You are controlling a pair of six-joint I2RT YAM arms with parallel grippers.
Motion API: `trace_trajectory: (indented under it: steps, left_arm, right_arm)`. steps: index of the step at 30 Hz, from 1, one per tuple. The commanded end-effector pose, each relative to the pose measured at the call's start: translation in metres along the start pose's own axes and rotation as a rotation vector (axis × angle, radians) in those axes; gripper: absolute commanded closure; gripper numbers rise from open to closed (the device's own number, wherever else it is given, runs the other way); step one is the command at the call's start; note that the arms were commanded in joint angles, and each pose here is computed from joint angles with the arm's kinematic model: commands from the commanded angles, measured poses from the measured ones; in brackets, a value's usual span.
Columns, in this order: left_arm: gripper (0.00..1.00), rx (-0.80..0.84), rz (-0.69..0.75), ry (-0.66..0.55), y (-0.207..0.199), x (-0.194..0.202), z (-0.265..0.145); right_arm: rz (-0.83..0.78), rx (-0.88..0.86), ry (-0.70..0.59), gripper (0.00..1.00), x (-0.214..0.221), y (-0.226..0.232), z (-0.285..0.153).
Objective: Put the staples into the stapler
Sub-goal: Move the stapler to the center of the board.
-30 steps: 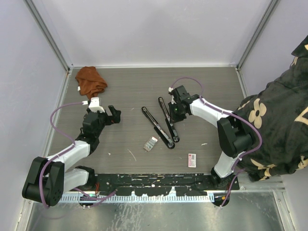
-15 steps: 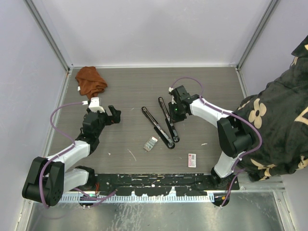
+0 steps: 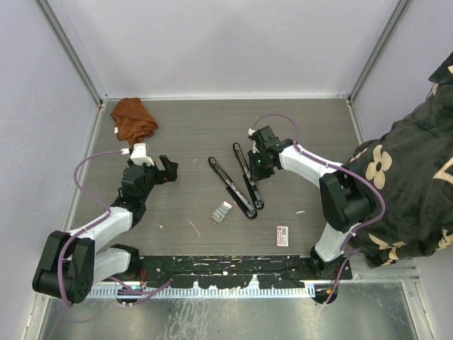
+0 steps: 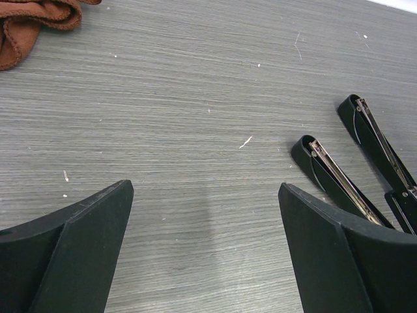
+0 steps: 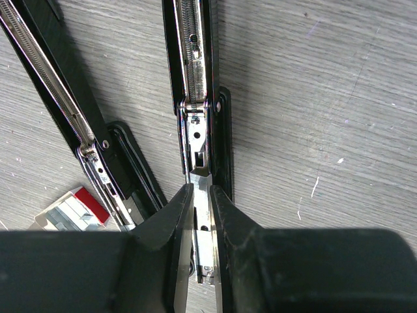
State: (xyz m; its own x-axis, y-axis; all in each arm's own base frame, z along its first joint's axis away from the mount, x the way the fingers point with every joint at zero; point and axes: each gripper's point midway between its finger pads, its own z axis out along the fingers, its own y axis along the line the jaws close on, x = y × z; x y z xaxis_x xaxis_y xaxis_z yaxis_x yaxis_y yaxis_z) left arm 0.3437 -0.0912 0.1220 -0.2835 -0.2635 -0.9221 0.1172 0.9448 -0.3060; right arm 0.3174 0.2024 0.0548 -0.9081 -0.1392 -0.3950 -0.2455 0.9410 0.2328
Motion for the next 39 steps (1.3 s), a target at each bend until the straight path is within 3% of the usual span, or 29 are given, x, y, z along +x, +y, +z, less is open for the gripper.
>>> trace_trajectory:
  steps: [1,39]
  left_arm:
    - [0.04,0.016,-0.005,-0.047,-0.004,-0.014,-0.001]
    - [0.04,0.017,-0.008,-0.042,-0.004,-0.013,0.0]
  right_arm:
    - [0.0,-0.009,-0.016,0.78,-0.005,0.001,-0.001]
    - [0.028,-0.063,0.07,0.87,0.023,0.005,0.025]
